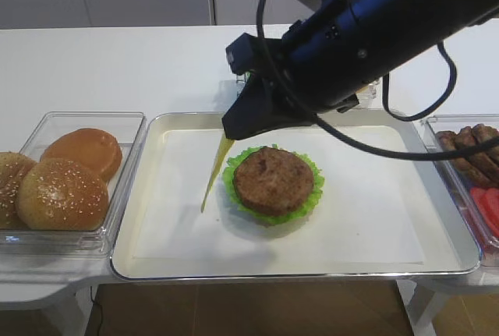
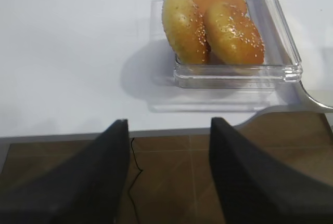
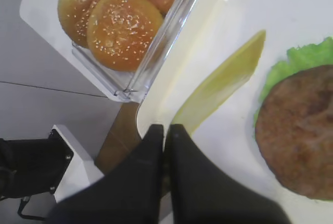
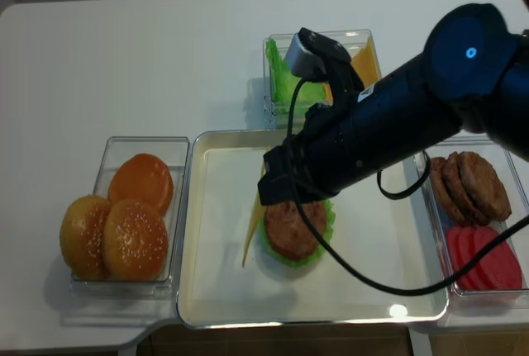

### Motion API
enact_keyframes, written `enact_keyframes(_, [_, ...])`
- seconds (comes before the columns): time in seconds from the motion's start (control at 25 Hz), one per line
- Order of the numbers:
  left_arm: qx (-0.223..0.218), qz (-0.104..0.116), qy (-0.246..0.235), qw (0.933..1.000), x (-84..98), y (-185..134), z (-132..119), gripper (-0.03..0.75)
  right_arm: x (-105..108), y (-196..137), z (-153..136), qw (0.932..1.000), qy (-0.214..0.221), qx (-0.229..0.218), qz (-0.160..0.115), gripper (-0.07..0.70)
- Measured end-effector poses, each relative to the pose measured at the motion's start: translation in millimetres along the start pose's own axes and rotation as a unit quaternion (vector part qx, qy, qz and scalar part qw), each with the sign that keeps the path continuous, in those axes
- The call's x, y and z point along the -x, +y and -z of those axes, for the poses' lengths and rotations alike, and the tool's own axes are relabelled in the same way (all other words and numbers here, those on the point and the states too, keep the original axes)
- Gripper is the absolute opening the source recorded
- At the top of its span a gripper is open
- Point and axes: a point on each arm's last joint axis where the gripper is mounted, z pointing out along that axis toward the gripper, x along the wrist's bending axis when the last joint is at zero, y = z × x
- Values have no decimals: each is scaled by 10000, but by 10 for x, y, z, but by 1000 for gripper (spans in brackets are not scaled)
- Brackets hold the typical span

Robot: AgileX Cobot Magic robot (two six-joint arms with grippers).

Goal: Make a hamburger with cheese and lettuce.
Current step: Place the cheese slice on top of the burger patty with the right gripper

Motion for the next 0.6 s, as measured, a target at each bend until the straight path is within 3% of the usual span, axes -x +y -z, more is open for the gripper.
enact_keyframes(0.24, [0, 0, 0, 10000, 0, 0, 0, 370, 96, -10, -51, 9991, -324, -138, 243, 11])
enact_keyframes(0.6, [0, 0, 0, 10000, 0, 0, 0, 370, 254, -56, -27, 9906, -1184, -437, 525, 11])
